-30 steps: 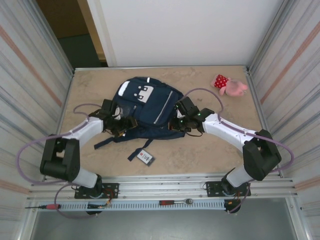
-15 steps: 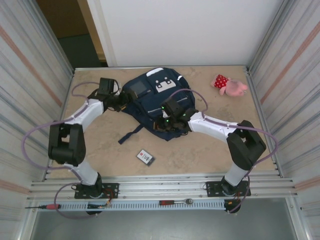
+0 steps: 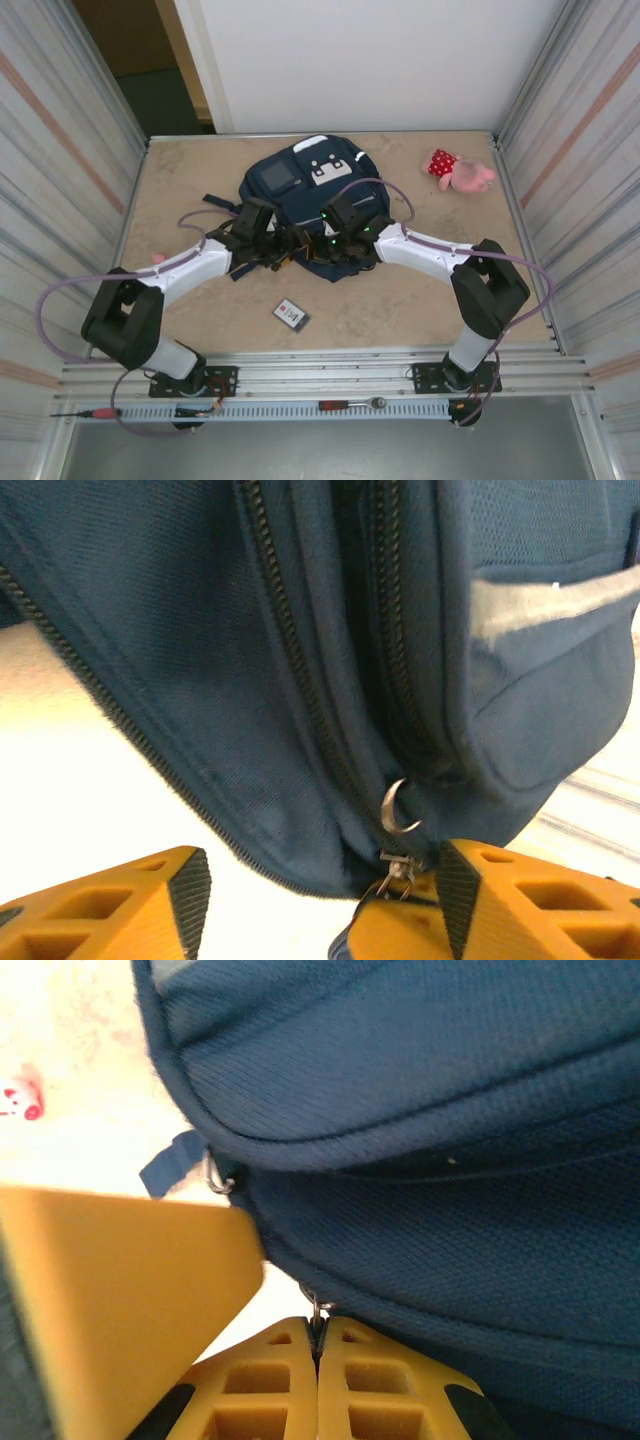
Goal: Pack the student bag
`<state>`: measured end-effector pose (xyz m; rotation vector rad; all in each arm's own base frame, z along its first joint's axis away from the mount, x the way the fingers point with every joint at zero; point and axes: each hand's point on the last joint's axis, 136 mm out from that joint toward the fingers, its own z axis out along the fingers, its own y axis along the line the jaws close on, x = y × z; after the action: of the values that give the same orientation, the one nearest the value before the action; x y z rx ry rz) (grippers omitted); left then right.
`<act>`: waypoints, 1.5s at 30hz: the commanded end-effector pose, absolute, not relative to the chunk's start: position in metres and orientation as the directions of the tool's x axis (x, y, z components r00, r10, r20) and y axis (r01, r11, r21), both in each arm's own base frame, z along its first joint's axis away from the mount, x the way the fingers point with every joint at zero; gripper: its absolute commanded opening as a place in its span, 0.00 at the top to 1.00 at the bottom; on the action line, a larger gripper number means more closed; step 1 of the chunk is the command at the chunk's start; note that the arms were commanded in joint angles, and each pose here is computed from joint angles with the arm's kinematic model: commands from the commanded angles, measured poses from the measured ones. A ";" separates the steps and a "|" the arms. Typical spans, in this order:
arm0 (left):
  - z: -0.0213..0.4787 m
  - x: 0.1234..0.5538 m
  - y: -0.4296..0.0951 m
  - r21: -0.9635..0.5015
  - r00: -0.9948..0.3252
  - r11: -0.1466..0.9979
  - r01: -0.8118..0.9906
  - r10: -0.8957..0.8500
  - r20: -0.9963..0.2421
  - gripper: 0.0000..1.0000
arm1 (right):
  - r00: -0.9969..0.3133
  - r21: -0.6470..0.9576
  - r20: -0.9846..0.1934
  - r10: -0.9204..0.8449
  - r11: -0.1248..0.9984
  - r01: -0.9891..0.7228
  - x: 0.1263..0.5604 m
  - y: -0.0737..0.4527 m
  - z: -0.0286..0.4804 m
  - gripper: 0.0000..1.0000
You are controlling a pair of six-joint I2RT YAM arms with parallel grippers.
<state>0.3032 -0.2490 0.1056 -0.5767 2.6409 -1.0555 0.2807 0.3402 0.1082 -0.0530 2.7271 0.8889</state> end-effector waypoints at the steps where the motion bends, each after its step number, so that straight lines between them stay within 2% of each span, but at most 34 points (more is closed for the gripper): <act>1: 0.109 0.322 -0.258 -0.747 -0.851 0.592 -0.302 -0.521 -0.069 0.40 | -0.959 0.599 -0.282 0.035 0.787 -0.147 0.278 0.351 0.122 1.00; 5: 0.115 0.335 -0.261 -0.771 -0.833 0.566 -0.292 -0.546 -0.085 0.39 | -0.959 0.597 -0.279 0.036 0.789 -0.144 0.275 0.347 0.120 1.00; 8: 0.111 0.337 -0.257 -0.759 -0.822 0.575 -0.305 -0.562 -0.095 0.49 | -0.959 0.596 -0.281 0.038 0.790 -0.143 0.273 0.345 0.121 1.00; 12: 0.105 0.342 -0.243 -0.743 -0.805 0.588 -0.320 -0.582 -0.113 0.79 | -0.958 0.577 -0.284 0.037 0.805 -0.140 0.273 0.335 0.123 1.00; 15: 0.106 0.340 -0.221 -0.699 -0.809 0.640 -0.318 -0.567 -0.152 0.99 | -0.961 0.548 -0.274 0.045 0.828 -0.118 0.273 0.316 0.120 1.00; 23: 0.113 0.332 -0.151 -0.622 -0.841 0.730 -0.283 -0.501 -0.205 1.00 | -0.967 0.445 -0.240 0.089 0.895 -0.028 0.283 0.229 0.112 1.00; 28: 0.123 0.335 -0.128 -0.603 -0.861 0.760 -0.241 -0.454 -0.228 1.00 | -0.969 0.458 -0.239 0.058 0.887 -0.060 0.286 0.228 0.115 1.00; 33: 0.157 0.341 -0.149 -0.565 -0.873 0.825 -0.004 -0.278 -0.400 0.59 | -0.962 0.530 -0.271 -0.008 0.834 -0.157 0.279 0.263 0.126 1.00; 36: 0.180 0.330 -0.185 -0.453 -0.818 0.836 0.308 -0.010 -0.575 0.41 | -0.958 0.574 -0.286 0.003 0.801 -0.169 0.281 0.272 0.134 1.00; 38: 0.191 0.316 -0.211 -0.331 -0.710 0.779 0.533 0.199 -0.675 0.33 | -0.957 0.600 -0.291 0.023 0.783 -0.163 0.282 0.273 0.140 1.00; 40: 0.198 0.301 -0.232 -0.191 -0.560 0.681 0.707 0.376 -0.738 0.30 | -0.953 0.625 -0.300 0.035 0.762 -0.169 0.283 0.274 0.146 1.00; 45: 0.198 0.280 -0.264 0.068 -0.207 0.398 0.915 0.607 -0.767 0.26 | -0.953 0.649 -0.301 0.038 0.740 -0.175 0.281 0.274 0.150 1.00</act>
<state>0.2828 -0.2552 0.1896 0.9452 2.1867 -0.6686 0.2857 0.2665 0.1307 -0.0830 2.6957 0.9246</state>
